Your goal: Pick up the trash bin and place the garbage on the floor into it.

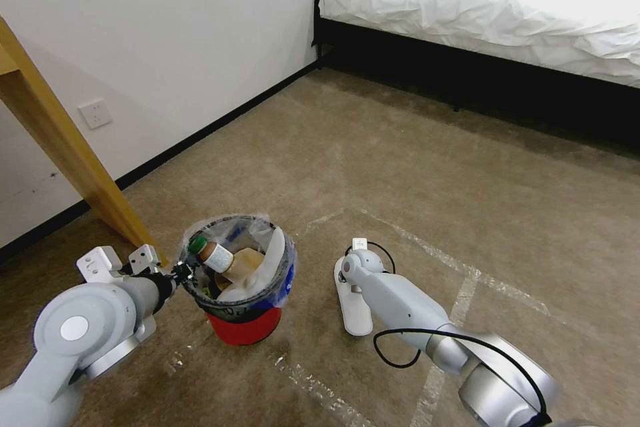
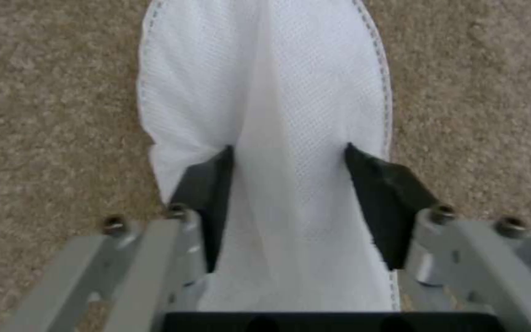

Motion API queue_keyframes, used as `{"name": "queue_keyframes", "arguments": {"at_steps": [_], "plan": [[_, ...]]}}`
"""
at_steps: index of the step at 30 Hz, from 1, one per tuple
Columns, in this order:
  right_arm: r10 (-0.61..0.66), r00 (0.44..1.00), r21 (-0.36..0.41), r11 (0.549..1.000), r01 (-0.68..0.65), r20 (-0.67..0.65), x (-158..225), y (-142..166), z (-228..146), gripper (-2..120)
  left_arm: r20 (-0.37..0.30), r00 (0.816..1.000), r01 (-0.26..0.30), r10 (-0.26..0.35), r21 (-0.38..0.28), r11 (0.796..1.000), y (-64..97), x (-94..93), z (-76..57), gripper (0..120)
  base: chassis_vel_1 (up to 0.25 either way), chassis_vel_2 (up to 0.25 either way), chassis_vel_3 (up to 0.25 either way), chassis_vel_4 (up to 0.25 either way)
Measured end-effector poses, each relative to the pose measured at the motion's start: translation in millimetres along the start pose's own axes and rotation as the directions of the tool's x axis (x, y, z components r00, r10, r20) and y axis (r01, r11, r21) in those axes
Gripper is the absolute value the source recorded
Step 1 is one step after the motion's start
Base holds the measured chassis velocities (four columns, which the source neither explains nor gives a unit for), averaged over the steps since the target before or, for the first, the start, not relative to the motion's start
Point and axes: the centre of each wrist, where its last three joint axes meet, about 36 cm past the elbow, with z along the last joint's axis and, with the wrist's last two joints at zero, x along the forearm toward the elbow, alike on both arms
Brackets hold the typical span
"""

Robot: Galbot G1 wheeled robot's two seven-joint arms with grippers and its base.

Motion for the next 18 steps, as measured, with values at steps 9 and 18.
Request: {"name": "queue_keyframes", "arguments": {"at_steps": [9, 18], "plan": [[0.011, 1.0, -0.004, 1.0, -0.011, 0.003, -3.7, -8.3, 1.3, 15, 0.003, 1.0, 0.002, -0.002, -0.011, 1.0, -1.4, -0.5, 2.8, 4, 0.0, 0.0, 0.0, 0.0], [0.019, 1.0, -0.001, 1.0, -0.019, 0.025, -4.1, -10.4, 1.5, 0, 0.004, 1.0, 0.008, -0.008, -0.018, 1.0, -1.3, -4.0, 0.0, 4, 0.0, 0.0, 0.0, 0.0]]}}
